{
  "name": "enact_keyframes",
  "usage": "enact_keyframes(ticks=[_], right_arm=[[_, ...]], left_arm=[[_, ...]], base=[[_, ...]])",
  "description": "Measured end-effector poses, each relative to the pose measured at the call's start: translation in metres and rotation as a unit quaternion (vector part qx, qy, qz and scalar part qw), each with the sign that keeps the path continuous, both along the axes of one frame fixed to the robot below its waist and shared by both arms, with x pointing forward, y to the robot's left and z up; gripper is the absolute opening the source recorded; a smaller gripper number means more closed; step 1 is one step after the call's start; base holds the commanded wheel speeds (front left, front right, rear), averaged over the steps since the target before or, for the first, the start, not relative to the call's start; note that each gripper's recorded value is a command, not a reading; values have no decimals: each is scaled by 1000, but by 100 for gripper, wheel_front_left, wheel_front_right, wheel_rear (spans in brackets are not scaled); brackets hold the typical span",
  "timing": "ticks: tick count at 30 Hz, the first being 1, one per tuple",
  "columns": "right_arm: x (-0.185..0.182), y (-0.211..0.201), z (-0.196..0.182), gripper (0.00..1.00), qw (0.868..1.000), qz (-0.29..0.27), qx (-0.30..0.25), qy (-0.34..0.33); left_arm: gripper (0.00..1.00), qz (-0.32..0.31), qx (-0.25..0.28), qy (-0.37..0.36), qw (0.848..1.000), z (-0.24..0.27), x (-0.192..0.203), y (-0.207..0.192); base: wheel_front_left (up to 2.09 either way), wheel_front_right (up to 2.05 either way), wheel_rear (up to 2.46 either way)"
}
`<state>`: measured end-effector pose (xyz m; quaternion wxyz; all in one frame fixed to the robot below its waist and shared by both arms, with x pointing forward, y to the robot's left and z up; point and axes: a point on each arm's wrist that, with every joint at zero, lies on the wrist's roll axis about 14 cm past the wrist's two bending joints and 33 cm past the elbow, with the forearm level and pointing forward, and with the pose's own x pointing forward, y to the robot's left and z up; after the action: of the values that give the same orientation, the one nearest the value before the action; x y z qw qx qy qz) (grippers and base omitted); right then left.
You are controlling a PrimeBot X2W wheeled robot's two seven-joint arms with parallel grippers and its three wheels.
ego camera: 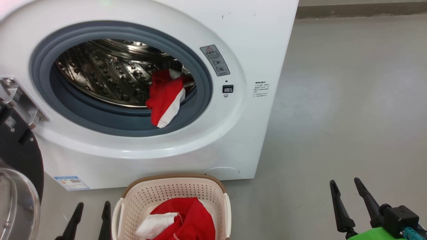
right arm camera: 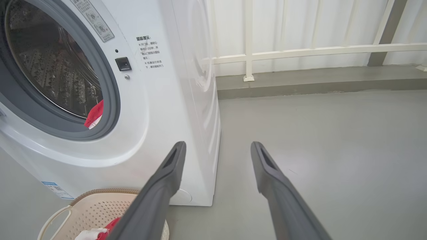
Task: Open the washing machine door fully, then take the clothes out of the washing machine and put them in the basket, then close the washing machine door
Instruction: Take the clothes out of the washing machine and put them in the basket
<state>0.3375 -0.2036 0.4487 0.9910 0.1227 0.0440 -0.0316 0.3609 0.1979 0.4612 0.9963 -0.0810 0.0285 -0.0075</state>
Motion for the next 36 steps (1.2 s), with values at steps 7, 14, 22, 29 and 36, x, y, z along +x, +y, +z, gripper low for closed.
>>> enact_keyframes(ticks=[7, 14, 22, 29, 36], right_arm=[[-6, -6, -3, 100, 1000, -9, -2, 5], [-6, -10, -2, 100, 1000, -14, -3, 4], [-5, -11, -4, 100, 1000, -16, -3, 8], [5, -11, -9, 100, 1000, -16, -4, 15], [29, -8, -14, 100, 1000, -13, -1, 19]], left_arm=[[100, 10, -4, 0, 1000, 0, -9, 3], [100, 13, -6, -5, 1000, 3, -8, 4], [100, 4, -9, 1, 1000, -1, -5, -3], [100, -37, -3, 2, 999, -4, 24, -24], [100, -79, 1, -16, 997, 6, 96, -41]], base=[[0, 0, 0], [0, 0, 0], [0, 0, 0], [0, 0, 0], [0, 0, 0]])
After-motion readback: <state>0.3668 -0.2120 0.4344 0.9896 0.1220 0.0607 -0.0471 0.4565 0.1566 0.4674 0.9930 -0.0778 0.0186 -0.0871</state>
